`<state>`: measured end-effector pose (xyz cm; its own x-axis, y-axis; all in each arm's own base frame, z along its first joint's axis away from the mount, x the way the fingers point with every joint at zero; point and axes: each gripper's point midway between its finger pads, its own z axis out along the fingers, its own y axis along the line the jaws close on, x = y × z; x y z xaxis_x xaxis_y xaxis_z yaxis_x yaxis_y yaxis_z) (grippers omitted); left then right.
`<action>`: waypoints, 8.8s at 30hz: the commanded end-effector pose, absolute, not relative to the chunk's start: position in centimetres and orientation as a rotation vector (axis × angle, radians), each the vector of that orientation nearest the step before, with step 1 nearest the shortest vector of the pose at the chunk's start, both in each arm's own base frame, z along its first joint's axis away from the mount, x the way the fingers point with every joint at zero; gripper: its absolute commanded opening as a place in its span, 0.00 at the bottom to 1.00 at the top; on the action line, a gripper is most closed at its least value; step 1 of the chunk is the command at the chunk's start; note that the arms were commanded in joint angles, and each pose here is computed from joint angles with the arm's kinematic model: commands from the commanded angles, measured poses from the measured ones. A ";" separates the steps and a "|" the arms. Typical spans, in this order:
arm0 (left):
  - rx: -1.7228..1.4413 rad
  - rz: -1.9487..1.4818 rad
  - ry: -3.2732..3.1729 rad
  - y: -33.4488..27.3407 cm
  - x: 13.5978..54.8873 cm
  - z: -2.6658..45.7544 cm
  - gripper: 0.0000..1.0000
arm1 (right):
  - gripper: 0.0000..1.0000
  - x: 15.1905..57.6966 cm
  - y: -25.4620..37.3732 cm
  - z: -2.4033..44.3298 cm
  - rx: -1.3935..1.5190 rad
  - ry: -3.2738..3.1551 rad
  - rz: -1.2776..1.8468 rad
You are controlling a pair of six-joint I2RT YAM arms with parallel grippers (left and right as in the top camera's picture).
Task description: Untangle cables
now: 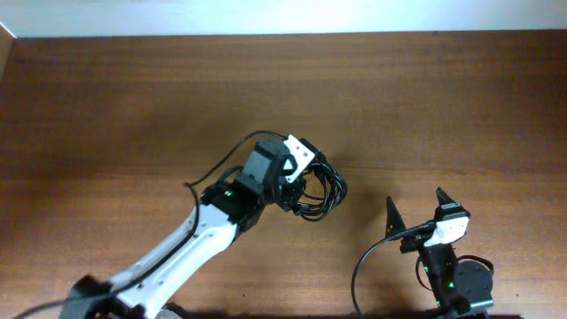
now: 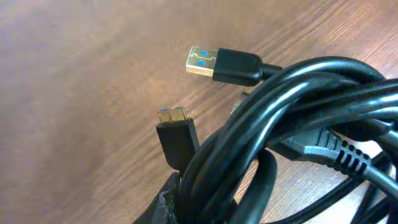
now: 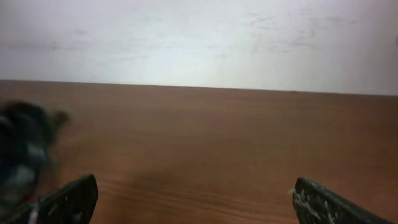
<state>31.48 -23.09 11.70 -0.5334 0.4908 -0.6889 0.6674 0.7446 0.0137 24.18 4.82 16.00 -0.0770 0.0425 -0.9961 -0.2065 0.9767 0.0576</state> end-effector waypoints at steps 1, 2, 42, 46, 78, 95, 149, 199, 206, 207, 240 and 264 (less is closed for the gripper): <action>0.827 -0.384 2.283 -23.7 31.4 10.9 0.00 | 0.99 22.5 9.3 16.3 -0.271 1.619 0.501; 0.827 -0.384 2.283 -23.7 31.4 10.9 0.00 | 0.99 22.5 9.2 16.7 -0.182 1.631 0.583; -0.264 -0.239 2.338 -14.7 35.7 12.8 0.00 | 0.04 25.7 19.6 17.7 -0.262 2.524 1.196; -0.441 -0.296 2.335 -14.4 35.4 12.6 0.00 | 0.04 24.9 17.6 19.4 -0.222 2.489 1.035; 0.251 -0.879 2.423 -23.9 31.2 14.1 0.00 | 0.57 23.6 19.6 20.8 -0.481 2.362 0.840; 0.317 -0.788 2.397 -24.8 30.9 14.0 0.00 | 0.04 24.6 19.2 18.5 -0.412 2.455 0.774; 0.431 -0.937 2.379 -24.8 30.2 14.6 0.00 | 0.04 25.5 18.0 16.4 -0.287 2.550 0.673; 0.289 -0.874 2.424 -23.8 31.0 14.0 0.00 | 0.38 26.5 18.9 17.3 -0.123 2.528 0.772; 0.440 -0.908 2.391 -25.9 29.5 14.3 0.00 | 0.37 26.5 18.8 17.2 -0.123 2.528 0.772; 0.476 -0.907 2.381 -26.3 29.1 14.3 0.00 | 0.37 26.5 18.8 17.2 -0.123 2.528 0.772; -0.123 -0.576 2.459 -20.8 32.6 12.3 0.00 | 0.04 26.4 14.4 14.8 0.120 2.624 0.472; 0.570 -0.809 2.309 -26.1 30.0 14.6 0.00 | 0.75 26.2 16.8 15.8 -0.008 2.597 0.640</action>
